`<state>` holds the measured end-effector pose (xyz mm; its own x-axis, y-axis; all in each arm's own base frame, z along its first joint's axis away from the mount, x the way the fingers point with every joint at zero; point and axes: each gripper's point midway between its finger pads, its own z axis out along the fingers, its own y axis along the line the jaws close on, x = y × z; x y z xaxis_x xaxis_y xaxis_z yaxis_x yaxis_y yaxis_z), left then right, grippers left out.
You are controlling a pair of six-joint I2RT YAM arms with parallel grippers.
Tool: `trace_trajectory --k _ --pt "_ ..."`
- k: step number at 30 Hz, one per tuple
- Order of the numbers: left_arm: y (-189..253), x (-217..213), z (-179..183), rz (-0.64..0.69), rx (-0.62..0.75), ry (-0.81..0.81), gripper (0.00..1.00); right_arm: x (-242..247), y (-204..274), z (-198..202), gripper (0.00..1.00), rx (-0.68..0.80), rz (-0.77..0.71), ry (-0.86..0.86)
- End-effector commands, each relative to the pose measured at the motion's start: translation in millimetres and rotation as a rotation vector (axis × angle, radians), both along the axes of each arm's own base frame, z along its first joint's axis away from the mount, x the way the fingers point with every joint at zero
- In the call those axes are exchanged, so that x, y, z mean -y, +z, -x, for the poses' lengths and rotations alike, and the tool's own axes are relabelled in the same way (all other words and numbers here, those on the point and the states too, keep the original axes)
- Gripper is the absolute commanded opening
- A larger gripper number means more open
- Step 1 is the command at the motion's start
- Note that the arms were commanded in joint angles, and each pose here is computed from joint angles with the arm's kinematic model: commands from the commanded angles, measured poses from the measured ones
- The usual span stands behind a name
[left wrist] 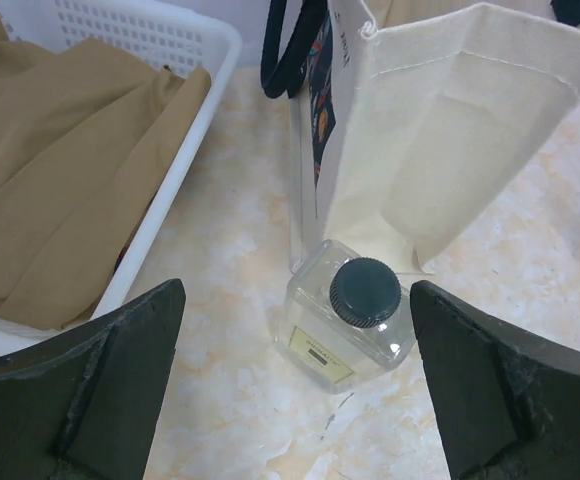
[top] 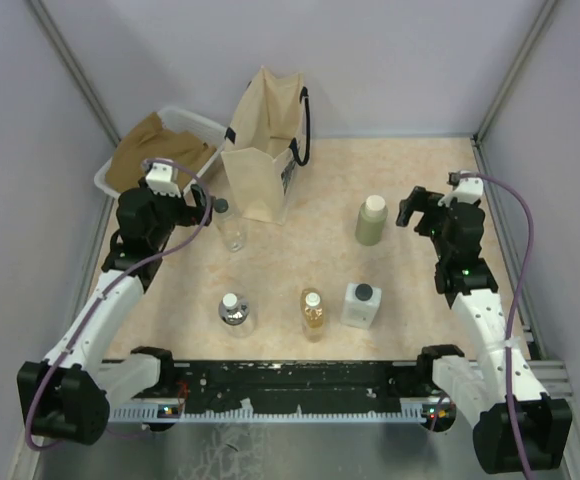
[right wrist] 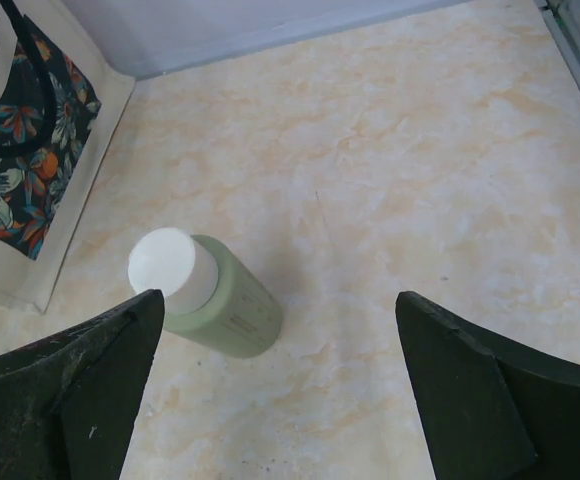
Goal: Place the personal care products into the canvas bag
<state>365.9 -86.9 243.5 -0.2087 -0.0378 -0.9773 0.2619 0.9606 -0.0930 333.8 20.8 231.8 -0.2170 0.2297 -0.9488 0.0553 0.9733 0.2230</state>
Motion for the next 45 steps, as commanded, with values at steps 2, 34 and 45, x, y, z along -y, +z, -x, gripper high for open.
trace_trajectory --k 2,34,45 --pt "27 9 -1 -0.001 0.071 -0.05 0.99 -8 19 0 0.99 0.025 -0.002 0.046" --pt "57 209 -123 -0.336 0.12 -0.727 0.99 -9 -5 0 0.99 -0.065 0.047 0.071" --pt "-5 217 -128 -0.428 0.002 -0.691 0.98 -8 -8 -2 0.99 -0.076 0.047 0.068"
